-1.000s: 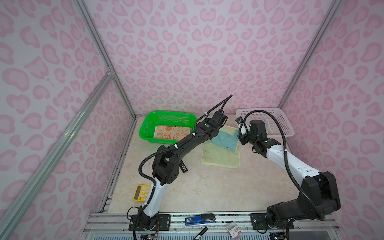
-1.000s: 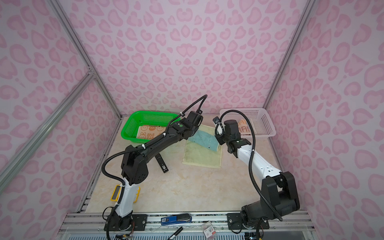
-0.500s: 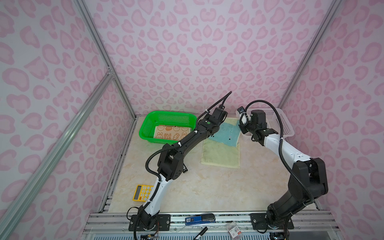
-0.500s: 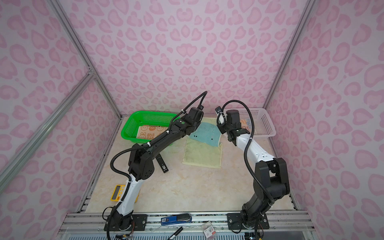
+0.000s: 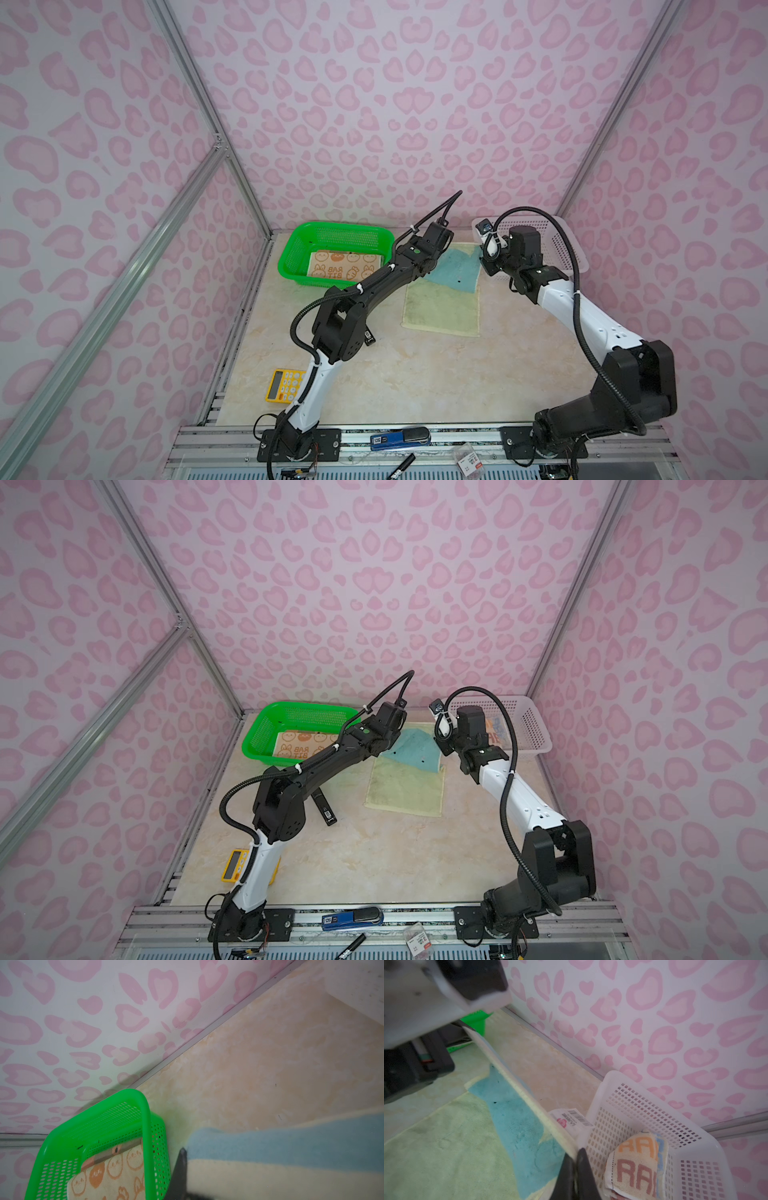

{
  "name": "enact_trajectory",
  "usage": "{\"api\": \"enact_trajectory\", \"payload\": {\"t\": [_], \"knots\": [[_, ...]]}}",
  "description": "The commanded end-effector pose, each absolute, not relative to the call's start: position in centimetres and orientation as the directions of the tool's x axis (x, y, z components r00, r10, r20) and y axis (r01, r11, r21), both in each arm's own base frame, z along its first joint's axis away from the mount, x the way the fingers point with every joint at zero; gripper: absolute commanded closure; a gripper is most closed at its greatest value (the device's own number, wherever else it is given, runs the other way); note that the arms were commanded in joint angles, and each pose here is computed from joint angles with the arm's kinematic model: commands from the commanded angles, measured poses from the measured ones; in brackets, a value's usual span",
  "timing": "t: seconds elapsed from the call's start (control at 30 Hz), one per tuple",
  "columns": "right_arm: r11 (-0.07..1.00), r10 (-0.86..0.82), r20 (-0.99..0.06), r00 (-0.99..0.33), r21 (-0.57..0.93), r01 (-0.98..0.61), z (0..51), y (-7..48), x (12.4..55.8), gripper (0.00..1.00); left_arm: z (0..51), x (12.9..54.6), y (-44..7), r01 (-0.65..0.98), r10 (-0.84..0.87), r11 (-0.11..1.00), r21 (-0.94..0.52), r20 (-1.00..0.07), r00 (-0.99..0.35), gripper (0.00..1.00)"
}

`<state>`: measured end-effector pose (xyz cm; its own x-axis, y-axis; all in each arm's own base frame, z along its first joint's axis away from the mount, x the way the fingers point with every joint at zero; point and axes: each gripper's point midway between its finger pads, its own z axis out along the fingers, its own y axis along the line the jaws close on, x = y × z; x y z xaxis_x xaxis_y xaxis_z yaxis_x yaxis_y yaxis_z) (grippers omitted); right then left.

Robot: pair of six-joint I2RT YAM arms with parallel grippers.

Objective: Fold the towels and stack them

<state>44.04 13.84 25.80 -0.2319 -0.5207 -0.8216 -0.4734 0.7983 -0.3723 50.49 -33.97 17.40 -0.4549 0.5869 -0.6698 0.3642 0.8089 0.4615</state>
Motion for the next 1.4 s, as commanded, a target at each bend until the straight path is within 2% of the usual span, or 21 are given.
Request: {"api": "enact_trajectory", "payload": {"t": [0.0, 0.4, 0.8, 1.13, 1.37], "knots": [[0.797, -0.536, -0.814, -0.223, -0.401, -0.452, 27.3, 13.5, 42.4, 1.0, 28.0, 47.8, -30.7, 0.256, 0.493, 0.869, 0.423, -0.779, -0.388, 0.98], [0.774, -0.526, -0.849, -0.05, -0.453, -0.442, 37.1, 15.4, 32.8, 1.0, 37.6, 36.6, -27.8, 0.312, 0.518, 0.844, 0.436, -0.816, -0.258, 0.98], [0.722, -0.424, -0.897, 0.125, -0.418, -0.552, 43.2, 17.0, 23.7, 1.0, 42.8, 26.9, -25.3, 0.508, 0.383, 0.83, 0.232, -0.898, -0.215, 0.98], [0.674, -0.328, -0.92, 0.213, -0.386, -0.63, 45.8, 18.3, 20.2, 1.0, 45.3, 22.9, -25.2, 0.632, 0.272, 0.77, 0.085, -0.941, -0.204, 0.98], [0.657, -0.265, -0.927, 0.265, -0.374, -0.654, 48.4, 18.6, 18.6, 1.0, 47.2, 21.9, -24.9, 0.659, 0.21, 0.751, 0.052, -0.964, -0.163, 0.98]]}}
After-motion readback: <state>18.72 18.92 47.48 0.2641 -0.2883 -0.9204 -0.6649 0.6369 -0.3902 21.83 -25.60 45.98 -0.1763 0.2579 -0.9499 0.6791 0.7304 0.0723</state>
